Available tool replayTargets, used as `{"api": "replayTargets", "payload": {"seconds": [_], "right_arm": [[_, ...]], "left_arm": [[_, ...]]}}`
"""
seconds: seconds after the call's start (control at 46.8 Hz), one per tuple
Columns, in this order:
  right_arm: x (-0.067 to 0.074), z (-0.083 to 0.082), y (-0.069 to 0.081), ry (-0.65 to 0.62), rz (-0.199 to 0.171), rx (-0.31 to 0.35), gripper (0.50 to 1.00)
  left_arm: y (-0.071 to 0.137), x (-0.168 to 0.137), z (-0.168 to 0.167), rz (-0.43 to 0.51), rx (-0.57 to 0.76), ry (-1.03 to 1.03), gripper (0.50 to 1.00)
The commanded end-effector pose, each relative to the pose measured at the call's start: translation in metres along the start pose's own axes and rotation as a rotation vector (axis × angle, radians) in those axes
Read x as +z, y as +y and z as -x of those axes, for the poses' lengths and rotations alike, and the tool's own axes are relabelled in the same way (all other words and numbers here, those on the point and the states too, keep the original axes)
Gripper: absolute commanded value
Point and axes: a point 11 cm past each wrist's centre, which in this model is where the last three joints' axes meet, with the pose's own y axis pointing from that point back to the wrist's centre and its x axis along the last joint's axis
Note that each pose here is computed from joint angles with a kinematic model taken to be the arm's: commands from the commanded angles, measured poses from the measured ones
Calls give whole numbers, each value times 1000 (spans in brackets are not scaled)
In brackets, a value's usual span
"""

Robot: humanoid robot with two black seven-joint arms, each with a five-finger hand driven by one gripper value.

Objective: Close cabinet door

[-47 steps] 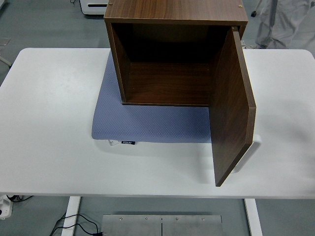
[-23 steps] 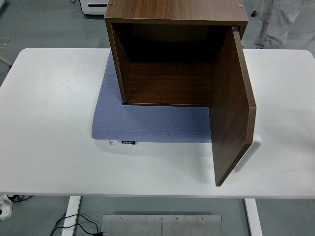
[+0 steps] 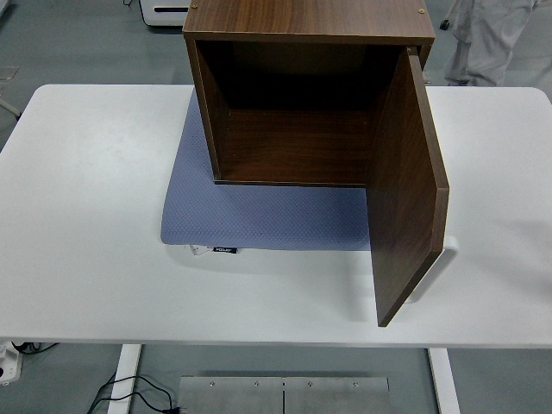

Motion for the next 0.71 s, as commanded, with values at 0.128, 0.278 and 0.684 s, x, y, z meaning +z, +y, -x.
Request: {"api": "replayTargets", "payload": {"seconds": [0.128, 0.278, 0.684], "right_arm": [[1, 1, 16, -27, -10, -31, 1000], [11, 6, 27, -25, 34, -58, 1000], [20, 39, 34, -21, 82, -169, 1000]], "left_arm": [[0, 0, 0, 1, 0, 0, 1000], [0, 0, 0, -1, 0, 0, 1000], [0, 0, 0, -1, 0, 0, 1000]]}}
